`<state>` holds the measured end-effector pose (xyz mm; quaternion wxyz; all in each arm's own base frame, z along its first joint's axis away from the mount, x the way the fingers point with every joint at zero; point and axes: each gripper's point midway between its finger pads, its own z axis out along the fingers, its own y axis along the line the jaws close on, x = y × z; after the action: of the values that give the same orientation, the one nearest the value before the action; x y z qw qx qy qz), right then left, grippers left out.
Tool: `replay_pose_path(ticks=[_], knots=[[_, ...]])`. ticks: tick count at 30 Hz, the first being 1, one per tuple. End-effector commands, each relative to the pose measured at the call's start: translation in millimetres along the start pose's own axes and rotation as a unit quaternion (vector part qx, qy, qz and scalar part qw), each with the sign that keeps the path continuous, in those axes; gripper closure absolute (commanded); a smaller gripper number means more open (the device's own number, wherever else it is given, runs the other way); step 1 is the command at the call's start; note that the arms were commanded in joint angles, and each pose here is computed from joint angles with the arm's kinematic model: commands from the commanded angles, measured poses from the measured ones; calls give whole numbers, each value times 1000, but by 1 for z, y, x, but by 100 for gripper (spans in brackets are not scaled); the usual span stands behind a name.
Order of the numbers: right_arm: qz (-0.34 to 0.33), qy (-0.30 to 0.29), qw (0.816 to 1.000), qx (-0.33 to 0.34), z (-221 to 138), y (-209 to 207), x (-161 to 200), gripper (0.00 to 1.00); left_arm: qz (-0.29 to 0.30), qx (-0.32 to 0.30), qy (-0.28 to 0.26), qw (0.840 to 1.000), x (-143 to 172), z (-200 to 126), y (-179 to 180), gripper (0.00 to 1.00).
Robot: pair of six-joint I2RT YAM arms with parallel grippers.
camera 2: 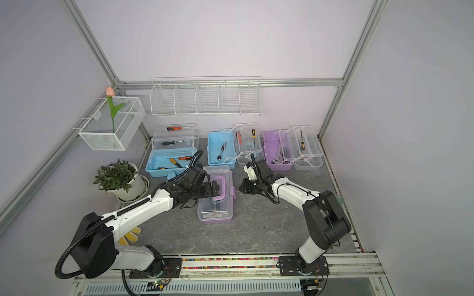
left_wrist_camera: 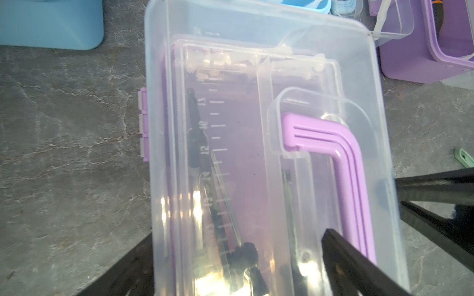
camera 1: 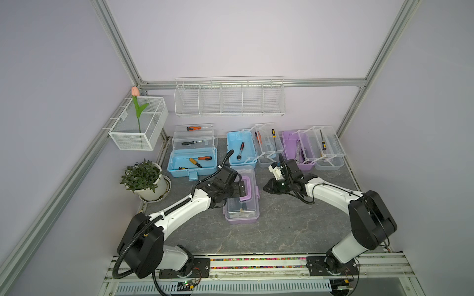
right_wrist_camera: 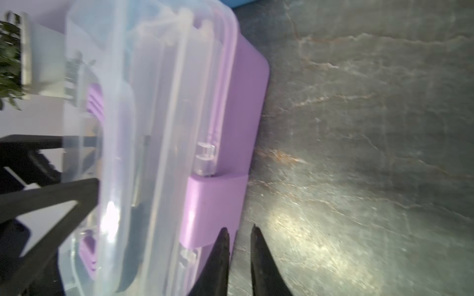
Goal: Close toolboxes
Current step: Fasten the toolbox latch on the toolbox, then move the toolbox to the center of the board.
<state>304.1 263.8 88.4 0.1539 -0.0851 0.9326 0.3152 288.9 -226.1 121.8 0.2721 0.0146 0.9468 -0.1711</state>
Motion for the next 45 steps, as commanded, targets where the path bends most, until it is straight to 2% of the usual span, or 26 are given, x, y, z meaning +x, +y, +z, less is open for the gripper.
replay_pose_path(ticks=[1, 8, 17, 22, 26, 33, 39, 45], knots=[[-14, 34, 999, 37, 13, -13, 16, 80, 20, -4, 54, 998, 27, 6, 1, 5], [-38, 38, 998, -34, 37, 30, 7, 80, 21, 15, 61, 998, 29, 13, -7, 8], [-63, 28, 991, -117, 32, 85, 0, 80, 22, 26, 67, 997, 30, 19, -13, 10], [-65, 25, 987, -142, 30, 97, -1, 80, 22, 24, 69, 997, 30, 19, -12, 11], [-78, 23, 995, -55, 16, 67, -4, 79, 33, -10, 67, 997, 27, 13, -1, 11], [-50, 4, 998, 33, -36, 9, -8, 71, 46, -36, 48, 997, 14, -2, 5, 13], [-19, -32, 994, 105, -96, -35, -17, 63, 83, -82, 30, 993, -5, -22, 14, 13], [28, -78, 980, 181, -160, -82, -35, 56, 120, -116, 18, 986, -22, -40, 22, 13]])
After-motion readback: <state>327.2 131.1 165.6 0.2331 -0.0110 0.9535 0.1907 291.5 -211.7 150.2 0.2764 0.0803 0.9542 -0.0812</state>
